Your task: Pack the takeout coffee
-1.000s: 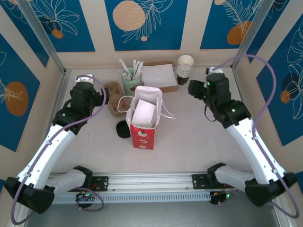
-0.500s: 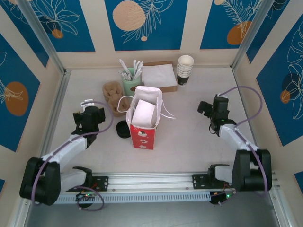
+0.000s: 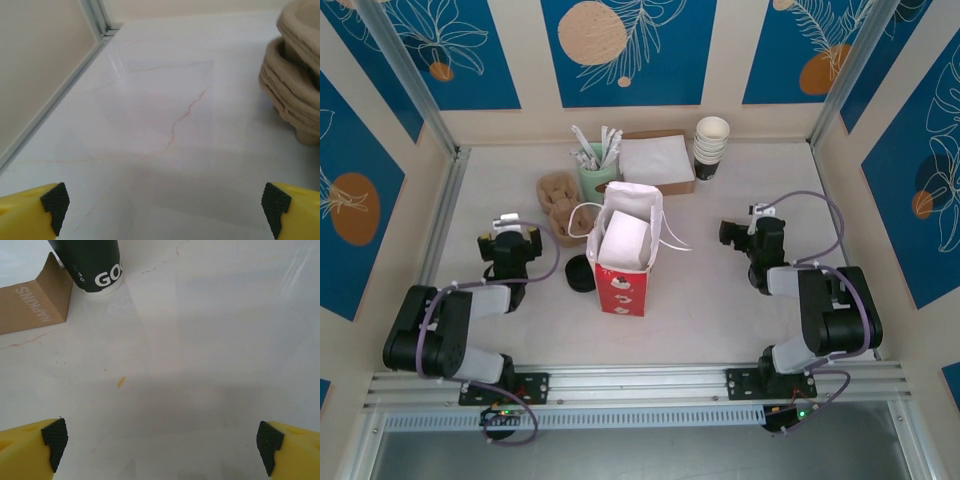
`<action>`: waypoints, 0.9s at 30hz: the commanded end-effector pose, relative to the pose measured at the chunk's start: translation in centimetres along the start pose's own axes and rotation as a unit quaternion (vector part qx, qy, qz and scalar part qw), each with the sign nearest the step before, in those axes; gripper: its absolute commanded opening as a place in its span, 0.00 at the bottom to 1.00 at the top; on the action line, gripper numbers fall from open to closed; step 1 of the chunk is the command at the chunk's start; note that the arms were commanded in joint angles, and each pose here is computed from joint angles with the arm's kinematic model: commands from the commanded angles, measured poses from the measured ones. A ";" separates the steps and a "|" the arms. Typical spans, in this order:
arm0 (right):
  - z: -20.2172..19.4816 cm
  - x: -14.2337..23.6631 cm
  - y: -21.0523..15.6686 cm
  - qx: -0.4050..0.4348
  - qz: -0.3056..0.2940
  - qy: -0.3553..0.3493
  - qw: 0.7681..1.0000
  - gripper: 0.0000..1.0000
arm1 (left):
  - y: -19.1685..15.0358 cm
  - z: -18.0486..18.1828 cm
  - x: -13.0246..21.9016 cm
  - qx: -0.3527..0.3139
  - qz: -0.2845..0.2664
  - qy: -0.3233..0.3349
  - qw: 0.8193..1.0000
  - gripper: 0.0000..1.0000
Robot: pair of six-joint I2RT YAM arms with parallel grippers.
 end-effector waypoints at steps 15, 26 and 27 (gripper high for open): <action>0.9 0.2 1.2 0.019 -0.047 0.057 0.997 0.99 | 0.4 -1.8 -1.4 -0.011 -0.033 -0.085 0.996 1.00; 0.9 0.2 1.2 0.019 -0.047 0.057 0.997 0.99 | 0.4 -2.1 -1.4 -0.017 -0.032 -0.097 0.995 1.00; 0.9 0.2 1.1 0.019 -0.046 0.057 0.997 0.99 | 0.4 -2.1 -1.4 -0.016 -0.033 -0.097 0.995 1.00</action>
Point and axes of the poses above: each hand's point on the last joint's axis, 136 mm out from that joint toward the fingers, its own x axis back along the fingers, its own z axis along the line the jaws close on, y = z × x, the point moved 5 cm from there along x, back along the fingers, and after that the axes turned 6 degrees about -x, right-handed, at the moved point
